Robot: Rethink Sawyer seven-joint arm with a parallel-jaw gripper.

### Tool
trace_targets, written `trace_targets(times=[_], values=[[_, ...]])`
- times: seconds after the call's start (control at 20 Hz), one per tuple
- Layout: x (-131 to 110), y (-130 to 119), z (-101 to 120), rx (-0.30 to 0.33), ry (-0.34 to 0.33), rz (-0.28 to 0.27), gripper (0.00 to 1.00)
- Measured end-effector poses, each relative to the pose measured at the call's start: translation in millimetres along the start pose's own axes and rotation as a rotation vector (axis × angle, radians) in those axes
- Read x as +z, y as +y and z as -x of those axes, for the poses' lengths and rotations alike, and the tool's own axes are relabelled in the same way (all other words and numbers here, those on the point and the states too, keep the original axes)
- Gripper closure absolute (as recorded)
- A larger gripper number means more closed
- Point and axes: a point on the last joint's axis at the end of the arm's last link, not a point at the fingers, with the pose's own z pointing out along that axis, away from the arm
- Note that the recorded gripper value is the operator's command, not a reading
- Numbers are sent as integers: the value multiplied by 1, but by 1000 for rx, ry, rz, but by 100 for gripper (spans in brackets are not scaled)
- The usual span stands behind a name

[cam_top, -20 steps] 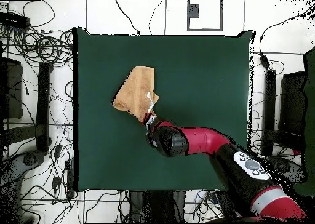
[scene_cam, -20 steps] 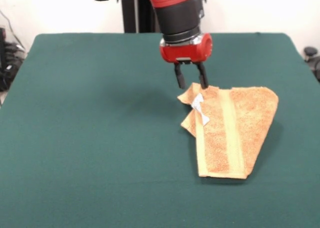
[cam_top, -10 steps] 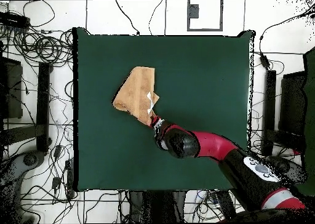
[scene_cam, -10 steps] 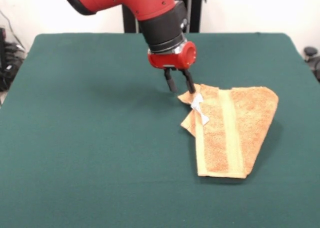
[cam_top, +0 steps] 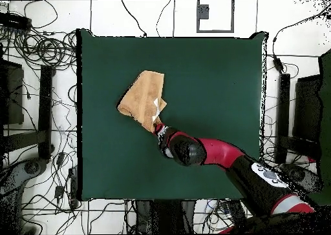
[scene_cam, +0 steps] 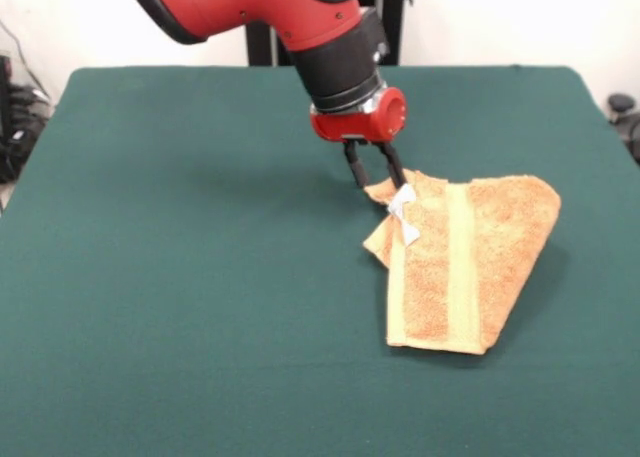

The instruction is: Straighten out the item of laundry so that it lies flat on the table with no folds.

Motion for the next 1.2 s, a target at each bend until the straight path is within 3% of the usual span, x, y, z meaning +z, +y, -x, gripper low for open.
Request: trace_targets(times=[0.5,0.95,1.0,1.2], values=[[2,4,-3,-9,3,2,0],[-5,30,-14,-132,-35,-56,0],[-7,34,-15,-148,-45,-66,100],[-8,35,-16,-159,-50,-76,100]])
